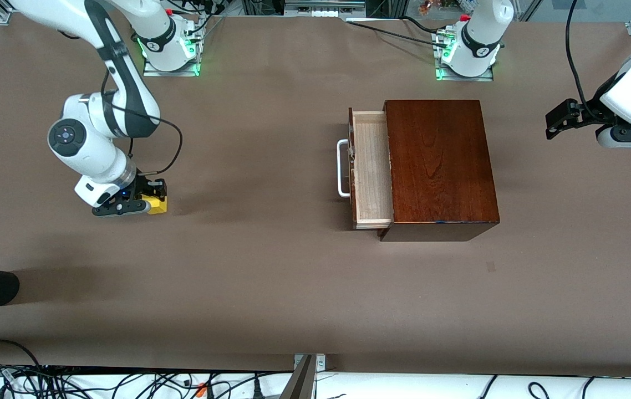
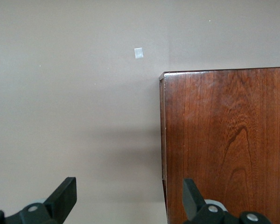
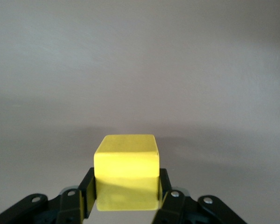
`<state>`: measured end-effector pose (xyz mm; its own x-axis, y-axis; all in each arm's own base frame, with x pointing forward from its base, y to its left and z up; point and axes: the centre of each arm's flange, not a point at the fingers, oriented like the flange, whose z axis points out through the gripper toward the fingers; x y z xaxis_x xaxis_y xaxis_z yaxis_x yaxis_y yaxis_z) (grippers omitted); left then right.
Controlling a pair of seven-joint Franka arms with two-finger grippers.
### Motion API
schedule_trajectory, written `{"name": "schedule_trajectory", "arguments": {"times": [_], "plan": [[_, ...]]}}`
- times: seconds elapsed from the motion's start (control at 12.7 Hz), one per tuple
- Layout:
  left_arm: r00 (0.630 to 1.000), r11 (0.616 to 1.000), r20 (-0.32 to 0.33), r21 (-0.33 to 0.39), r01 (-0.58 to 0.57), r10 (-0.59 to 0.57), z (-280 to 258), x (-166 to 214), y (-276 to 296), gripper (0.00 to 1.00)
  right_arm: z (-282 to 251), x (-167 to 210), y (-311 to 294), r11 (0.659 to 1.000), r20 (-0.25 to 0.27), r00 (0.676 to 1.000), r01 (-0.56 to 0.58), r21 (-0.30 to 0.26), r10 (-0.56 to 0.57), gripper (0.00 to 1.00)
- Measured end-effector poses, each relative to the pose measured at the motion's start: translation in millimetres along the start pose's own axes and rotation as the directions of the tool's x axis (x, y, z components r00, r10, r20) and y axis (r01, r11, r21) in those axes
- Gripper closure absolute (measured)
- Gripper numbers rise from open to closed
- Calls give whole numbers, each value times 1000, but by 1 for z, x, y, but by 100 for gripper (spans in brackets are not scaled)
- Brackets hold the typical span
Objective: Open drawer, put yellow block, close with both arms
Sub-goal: 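Carry the yellow cube with the right gripper into the open drawer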
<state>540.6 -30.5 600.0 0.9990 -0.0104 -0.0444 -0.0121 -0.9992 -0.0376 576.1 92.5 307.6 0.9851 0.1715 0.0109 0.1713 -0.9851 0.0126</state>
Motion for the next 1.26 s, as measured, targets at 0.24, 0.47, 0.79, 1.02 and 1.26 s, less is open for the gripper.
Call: {"name": "schedule_trajectory", "arguments": {"times": [0.24,0.47,0.79,1.02,1.26], "plan": [[1000,1000,0,0,0,0,0,0,0,0,-71,25,-40,998,45,997,67,14,-68,45],[1000,1000,0,0,0,0,0,0,0,0,-117,29,-112,987,59,986,157,26,-158,45],[1000,1000,0,0,0,0,0,0,0,0,-158,-4,-270,945,-3,946,324,44,-324,45],[1000,1000,0,0,0,0,0,0,0,0,-168,-41,-375,879,-37,881,473,56,-471,45],[1000,1000,0,0,0,0,0,0,0,0,-167,-73,-476,789,-88,788,614,25,-610,45]]}}
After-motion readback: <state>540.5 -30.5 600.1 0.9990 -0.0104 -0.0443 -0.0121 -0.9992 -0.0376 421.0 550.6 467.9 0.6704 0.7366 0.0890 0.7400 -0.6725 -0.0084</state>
